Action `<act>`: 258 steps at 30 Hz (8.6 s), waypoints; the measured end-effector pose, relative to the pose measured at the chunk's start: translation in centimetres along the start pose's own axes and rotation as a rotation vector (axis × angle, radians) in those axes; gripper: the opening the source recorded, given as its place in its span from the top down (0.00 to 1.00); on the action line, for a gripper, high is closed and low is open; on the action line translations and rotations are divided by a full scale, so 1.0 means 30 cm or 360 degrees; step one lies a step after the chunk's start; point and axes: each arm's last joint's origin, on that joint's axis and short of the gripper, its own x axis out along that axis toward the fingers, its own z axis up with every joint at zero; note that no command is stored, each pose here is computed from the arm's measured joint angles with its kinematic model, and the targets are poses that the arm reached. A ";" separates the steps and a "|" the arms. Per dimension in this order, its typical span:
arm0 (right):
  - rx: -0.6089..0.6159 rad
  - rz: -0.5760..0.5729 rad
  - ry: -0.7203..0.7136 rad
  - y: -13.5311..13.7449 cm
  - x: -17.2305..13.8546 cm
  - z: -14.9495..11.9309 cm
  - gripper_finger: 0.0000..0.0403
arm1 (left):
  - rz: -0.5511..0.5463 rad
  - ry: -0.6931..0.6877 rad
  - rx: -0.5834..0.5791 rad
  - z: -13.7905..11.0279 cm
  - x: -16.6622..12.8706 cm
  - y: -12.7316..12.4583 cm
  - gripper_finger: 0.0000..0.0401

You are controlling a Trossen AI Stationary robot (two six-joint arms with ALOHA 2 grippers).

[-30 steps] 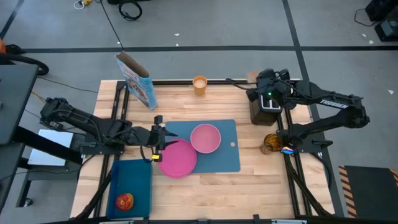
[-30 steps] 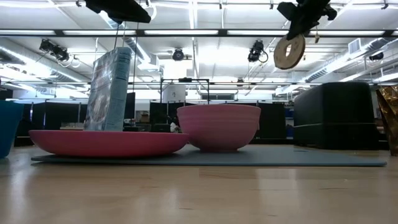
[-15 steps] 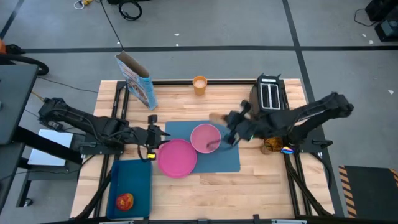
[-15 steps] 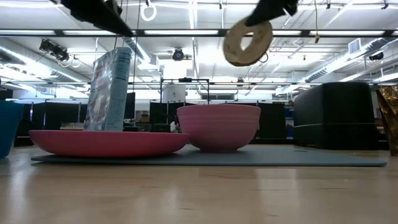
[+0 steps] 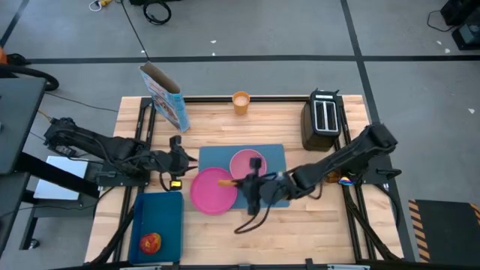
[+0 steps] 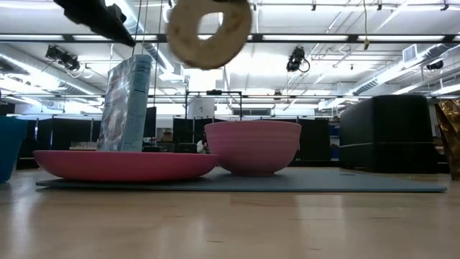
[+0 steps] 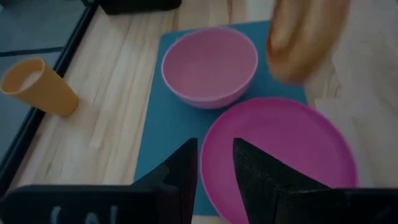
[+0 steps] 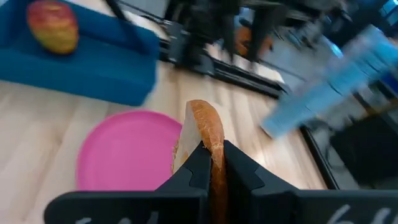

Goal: Arrange a breakfast setting
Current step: Put the toasted bagel on the pink plate, then put the blue spoon on the blue tablemat to the right of the pink bowl

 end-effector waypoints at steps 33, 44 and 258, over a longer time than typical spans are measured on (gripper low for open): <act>-0.0476 -0.0160 -0.0182 0.257 0.410 -0.290 0.86 | -0.0012 -0.0070 -0.0044 0.053 -0.038 0.010 0.73; -0.0161 -0.0075 -0.0167 0.273 0.405 -0.299 0.71 | -0.0013 -0.0070 -0.0061 0.053 -0.038 0.010 0.73; 0.1072 0.0170 0.2481 -0.218 -0.659 -0.527 0.59 | -0.0634 -0.0531 0.0057 -0.019 0.011 -0.165 0.73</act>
